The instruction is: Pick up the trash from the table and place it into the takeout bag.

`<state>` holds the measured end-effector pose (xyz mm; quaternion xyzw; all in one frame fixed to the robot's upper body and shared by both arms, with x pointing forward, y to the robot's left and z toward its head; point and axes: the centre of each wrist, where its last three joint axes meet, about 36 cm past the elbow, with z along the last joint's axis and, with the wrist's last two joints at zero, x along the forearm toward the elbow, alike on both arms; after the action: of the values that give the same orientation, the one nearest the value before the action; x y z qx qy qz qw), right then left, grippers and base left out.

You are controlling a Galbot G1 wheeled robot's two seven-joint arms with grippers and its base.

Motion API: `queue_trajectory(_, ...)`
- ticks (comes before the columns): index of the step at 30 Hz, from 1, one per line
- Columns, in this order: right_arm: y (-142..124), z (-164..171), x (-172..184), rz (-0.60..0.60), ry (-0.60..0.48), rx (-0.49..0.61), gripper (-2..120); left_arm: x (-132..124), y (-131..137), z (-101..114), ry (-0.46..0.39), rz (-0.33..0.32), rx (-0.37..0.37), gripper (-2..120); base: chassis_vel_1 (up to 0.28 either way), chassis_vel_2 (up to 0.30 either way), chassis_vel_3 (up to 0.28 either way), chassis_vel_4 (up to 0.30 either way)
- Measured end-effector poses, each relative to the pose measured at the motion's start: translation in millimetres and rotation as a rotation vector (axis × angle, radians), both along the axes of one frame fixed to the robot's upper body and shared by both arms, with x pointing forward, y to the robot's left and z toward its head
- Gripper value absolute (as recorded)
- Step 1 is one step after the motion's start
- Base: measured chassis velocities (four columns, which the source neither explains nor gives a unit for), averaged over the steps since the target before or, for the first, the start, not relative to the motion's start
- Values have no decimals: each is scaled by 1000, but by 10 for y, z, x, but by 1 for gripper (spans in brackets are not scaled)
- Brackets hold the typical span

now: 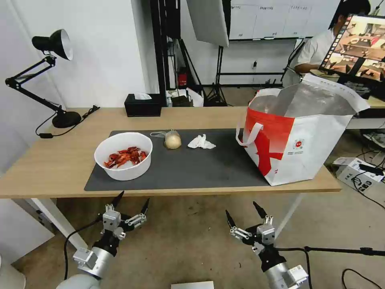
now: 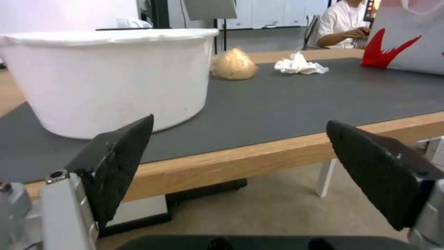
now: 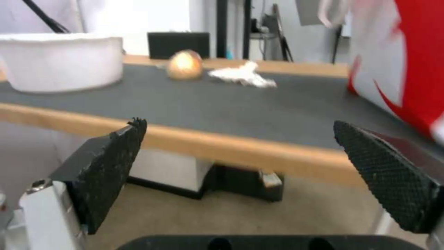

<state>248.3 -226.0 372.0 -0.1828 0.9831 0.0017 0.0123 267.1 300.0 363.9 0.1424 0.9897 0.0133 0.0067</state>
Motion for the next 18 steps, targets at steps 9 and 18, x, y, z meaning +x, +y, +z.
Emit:
queue_trajectory(9,60,485,851,144,-51,-37,100,-16,94,58,0,0,1,100,0,0,0,0)
queue_trajectory(18,619,529,1697,107,25,-18,100,80,126,139,-5,10,-4,100,0,0,0,0)
